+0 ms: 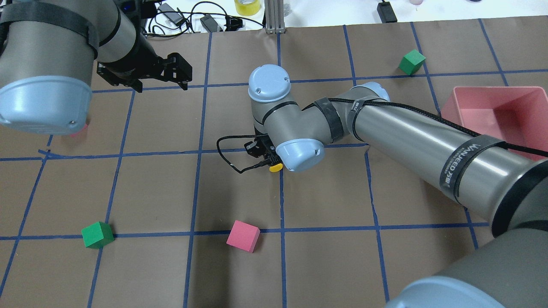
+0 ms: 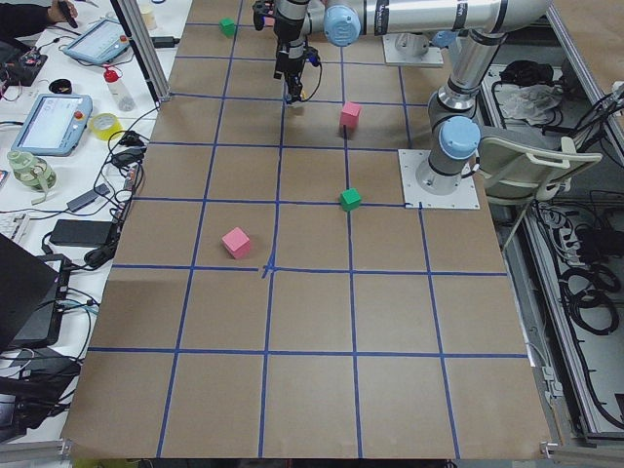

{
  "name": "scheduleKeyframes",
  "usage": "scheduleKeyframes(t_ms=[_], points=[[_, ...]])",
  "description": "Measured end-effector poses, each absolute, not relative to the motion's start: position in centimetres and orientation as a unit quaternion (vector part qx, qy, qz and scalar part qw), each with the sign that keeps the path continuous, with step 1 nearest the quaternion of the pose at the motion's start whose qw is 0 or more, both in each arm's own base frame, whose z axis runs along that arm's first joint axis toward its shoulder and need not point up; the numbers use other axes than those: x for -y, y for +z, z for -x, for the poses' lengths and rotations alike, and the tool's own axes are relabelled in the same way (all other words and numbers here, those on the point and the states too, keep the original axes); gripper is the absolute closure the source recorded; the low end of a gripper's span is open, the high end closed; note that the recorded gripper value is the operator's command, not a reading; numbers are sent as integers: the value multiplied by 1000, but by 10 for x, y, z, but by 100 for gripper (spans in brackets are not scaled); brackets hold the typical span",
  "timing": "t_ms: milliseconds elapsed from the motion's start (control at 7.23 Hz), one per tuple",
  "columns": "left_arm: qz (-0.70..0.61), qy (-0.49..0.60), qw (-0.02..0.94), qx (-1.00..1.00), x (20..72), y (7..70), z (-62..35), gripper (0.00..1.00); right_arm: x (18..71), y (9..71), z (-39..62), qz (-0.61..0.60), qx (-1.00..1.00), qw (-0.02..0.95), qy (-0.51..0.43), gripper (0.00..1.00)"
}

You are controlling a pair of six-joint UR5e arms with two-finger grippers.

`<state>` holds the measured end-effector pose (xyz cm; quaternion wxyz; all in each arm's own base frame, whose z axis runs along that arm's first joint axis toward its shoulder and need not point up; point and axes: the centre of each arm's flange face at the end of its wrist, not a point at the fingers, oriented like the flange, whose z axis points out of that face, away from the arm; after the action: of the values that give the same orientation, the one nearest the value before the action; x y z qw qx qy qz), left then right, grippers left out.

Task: Align button upright
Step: 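Lower the held button near the table center with the right gripper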

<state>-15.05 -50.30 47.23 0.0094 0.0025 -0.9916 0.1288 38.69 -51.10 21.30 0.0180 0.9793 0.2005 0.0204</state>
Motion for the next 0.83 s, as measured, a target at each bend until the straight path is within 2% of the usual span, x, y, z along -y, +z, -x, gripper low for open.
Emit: scheduleKeyframes(t_ms=[277,554,692,830], points=[[-2,129,10,992,503,472,151,0,505,211,-385,-979,-201,10,21,68],[-1,133,10,991,503,474,151,0,497,209,-387,-978,-202,-2,45,27],[-1,135,10,991,503,474,151,0,494,208,-387,-978,-202,-11,52,1],[0,136,10,991,504,474,151,0,489,206,-386,-977,-204,-30,52,0]])
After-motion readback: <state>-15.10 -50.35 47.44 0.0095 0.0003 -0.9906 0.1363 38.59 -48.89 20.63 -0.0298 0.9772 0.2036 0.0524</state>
